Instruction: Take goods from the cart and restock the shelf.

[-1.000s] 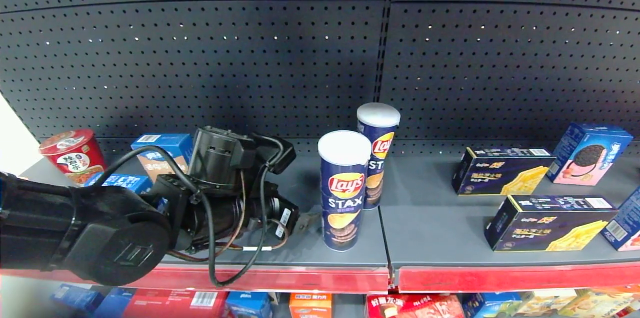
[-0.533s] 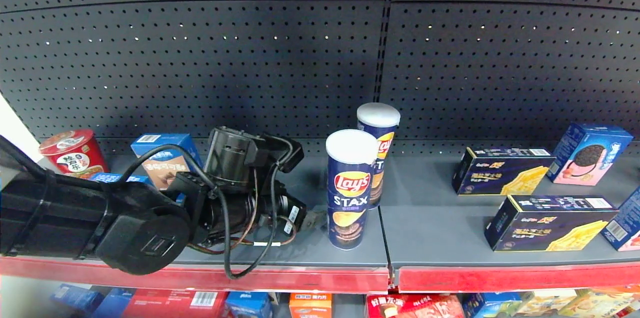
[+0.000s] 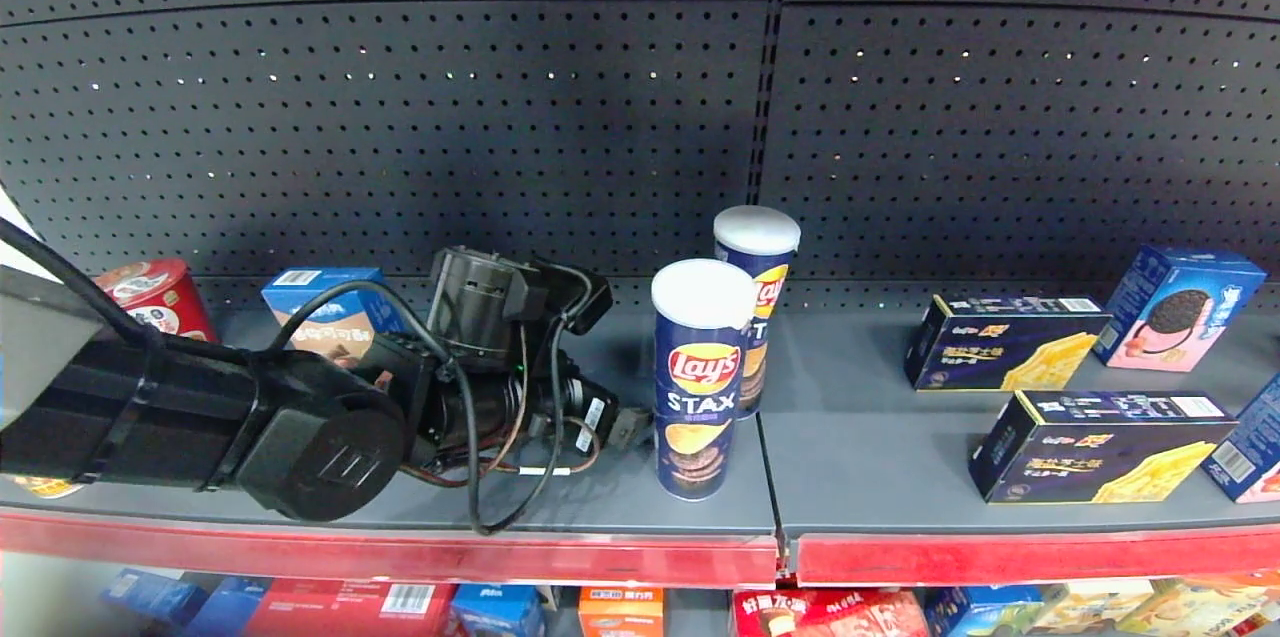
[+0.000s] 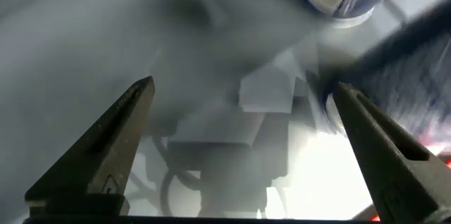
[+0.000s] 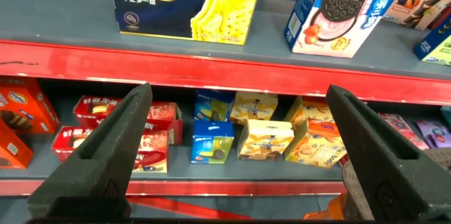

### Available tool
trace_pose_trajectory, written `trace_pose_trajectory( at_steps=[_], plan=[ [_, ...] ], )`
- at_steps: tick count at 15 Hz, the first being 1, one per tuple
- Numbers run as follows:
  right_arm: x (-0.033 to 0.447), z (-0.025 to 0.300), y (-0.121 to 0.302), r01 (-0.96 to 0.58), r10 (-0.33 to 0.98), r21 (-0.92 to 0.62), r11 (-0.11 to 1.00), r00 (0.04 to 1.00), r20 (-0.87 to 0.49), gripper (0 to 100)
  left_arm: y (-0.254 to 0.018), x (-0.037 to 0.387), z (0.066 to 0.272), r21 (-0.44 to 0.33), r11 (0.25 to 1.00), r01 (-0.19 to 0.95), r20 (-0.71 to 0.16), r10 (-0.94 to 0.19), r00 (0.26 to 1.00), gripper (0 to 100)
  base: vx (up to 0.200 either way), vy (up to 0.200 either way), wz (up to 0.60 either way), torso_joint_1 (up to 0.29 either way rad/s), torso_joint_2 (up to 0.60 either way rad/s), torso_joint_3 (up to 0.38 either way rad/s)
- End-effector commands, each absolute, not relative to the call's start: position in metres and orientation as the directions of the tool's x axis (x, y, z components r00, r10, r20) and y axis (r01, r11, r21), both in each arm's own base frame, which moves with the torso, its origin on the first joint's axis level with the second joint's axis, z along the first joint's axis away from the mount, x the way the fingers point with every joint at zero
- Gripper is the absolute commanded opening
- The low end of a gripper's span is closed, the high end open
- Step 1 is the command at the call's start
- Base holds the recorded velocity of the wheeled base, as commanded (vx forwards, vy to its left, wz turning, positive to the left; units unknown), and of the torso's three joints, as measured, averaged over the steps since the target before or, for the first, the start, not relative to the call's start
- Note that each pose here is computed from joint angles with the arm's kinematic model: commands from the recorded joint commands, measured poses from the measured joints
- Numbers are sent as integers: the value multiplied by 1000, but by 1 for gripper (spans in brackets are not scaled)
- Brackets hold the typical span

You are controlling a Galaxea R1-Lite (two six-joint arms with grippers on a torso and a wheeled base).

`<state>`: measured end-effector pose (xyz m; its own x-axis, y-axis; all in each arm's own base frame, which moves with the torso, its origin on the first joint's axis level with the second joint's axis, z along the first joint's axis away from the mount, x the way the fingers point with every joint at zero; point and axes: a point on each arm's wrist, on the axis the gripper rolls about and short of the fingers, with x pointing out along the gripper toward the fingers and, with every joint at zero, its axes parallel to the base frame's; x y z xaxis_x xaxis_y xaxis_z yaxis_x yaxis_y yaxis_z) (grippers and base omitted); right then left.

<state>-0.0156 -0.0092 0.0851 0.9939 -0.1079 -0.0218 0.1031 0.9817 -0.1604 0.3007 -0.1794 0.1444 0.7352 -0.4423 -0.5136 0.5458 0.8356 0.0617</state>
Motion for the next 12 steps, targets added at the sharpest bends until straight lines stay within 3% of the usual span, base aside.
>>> trace_pose_trajectory(
  at_steps=[1,12],
  plan=[
    [-15,85,-9,102,-107,-161,982,994,-24,100,-185,308,143,60,833,551,-507,-449,735,100,0,0,0,0,0,0],
    [-15,85,-9,102,-107,-173,980,994,-24,100,-205,301,142,55,795,604,-495,-503,708,100,0,0,0,0,0,0]
  ],
)
